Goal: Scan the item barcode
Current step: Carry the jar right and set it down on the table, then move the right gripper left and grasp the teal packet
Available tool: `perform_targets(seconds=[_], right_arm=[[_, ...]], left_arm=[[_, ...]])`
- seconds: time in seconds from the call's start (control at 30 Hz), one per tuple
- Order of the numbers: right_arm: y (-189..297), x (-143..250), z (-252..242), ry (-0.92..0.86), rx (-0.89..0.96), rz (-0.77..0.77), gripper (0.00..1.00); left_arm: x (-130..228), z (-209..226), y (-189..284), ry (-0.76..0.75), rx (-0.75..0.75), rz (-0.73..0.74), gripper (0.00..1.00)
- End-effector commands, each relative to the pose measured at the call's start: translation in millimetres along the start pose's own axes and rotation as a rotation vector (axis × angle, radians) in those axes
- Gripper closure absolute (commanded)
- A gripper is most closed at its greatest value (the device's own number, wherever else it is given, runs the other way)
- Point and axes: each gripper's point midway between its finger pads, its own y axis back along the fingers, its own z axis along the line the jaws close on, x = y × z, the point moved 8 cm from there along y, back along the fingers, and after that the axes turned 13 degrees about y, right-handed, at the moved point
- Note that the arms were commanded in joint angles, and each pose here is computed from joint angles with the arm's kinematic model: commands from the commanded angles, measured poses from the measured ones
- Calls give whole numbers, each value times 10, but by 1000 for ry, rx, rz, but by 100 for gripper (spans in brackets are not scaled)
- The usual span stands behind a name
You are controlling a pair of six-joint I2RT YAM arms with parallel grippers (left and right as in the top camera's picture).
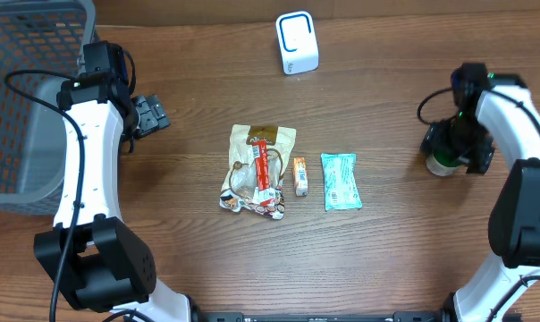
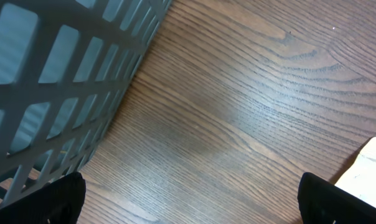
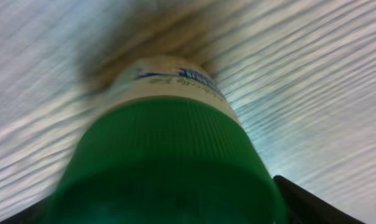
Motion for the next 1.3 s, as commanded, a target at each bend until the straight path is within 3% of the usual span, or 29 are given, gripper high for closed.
perform_targets(seconds=[0.0,0.1,0.2,0.3,0.43,0.67,0.83,1.07,1.27], right_arm=[[635,-154,-10,-16,-50,-159,12],[1062,-109,95,28,-184,-202,12],[1316,-28,321,191,-372,-235,12],[1384,61,523,322,-490,-231,12],[1321,167,728,390,-499,-195,13],[1068,376,1140,512,-436,-149,27],[740,502,1359,584,-355,-132,31],[211,608,1579,643,-361,-149,39],[-220,643,1600,653,-373,-191,41]], left_arm=[[-23,-20,138,-17,29,-32,0],[-23,-20,138,-17,29,-32,0],[-23,-20,138,-17,29,-32,0],[-23,-20,138,-17,29,-32,0],[-23,-20,138,-17,29,-32,0],[-23,-20,138,-17,29,-32,0],[-23,-20,138,-17,29,-32,0],[-23,-20,138,-17,29,-32,0],[-23,-20,138,-17,29,-32,0]])
